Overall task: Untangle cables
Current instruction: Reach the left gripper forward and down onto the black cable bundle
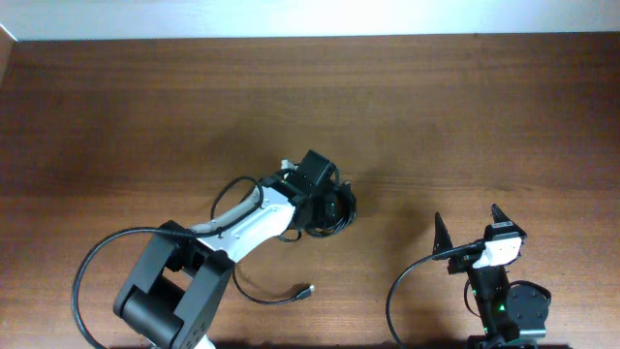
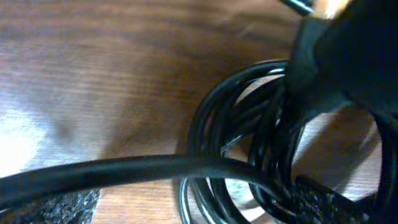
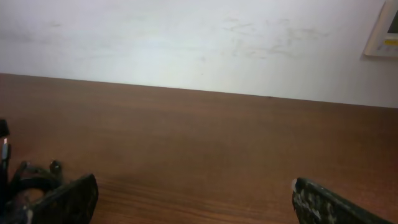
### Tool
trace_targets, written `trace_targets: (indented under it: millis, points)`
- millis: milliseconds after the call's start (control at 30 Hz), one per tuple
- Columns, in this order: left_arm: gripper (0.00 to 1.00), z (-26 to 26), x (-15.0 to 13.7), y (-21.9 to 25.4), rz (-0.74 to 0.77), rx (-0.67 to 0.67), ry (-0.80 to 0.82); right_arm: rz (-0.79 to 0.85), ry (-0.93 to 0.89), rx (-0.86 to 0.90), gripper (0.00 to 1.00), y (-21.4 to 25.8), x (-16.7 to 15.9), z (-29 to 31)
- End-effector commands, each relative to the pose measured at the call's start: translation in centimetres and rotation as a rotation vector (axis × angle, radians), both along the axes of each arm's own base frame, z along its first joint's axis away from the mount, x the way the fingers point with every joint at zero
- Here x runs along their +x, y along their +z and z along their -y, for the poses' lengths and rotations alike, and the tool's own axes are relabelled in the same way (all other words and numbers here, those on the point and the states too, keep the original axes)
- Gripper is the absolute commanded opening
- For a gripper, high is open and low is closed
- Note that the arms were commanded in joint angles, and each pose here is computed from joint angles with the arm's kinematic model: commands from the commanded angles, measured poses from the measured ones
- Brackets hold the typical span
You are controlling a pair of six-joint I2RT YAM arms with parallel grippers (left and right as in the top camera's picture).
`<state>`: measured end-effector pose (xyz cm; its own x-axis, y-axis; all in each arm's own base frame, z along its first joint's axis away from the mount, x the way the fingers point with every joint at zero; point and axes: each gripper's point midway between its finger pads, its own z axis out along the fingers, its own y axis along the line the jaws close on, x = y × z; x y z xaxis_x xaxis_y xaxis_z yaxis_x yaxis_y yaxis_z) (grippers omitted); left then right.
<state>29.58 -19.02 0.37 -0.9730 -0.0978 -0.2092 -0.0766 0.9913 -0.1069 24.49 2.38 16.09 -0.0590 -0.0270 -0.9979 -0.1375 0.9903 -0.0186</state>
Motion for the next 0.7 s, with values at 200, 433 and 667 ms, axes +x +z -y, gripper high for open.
trace_targets:
  millis: [200, 433, 667]
  points:
    - [0.99, -2.4, -2.6, -1.5, -0.11, 0.123, -0.011, -0.005, -0.012, 0.005, 0.99, -0.2, 0.0, 0.2]
    - [0.99, 1.2, -1.6, -1.2, -0.091, -0.054, -0.038, -0.005, -0.012, 0.005, 0.99, -0.2, 0.0, 0.2]
    - [0.99, 2.3, 0.0, -0.7, -0.022, -0.101, -0.042, -0.005, -0.012, 0.005, 0.99, -0.2, 0.0, 0.2]
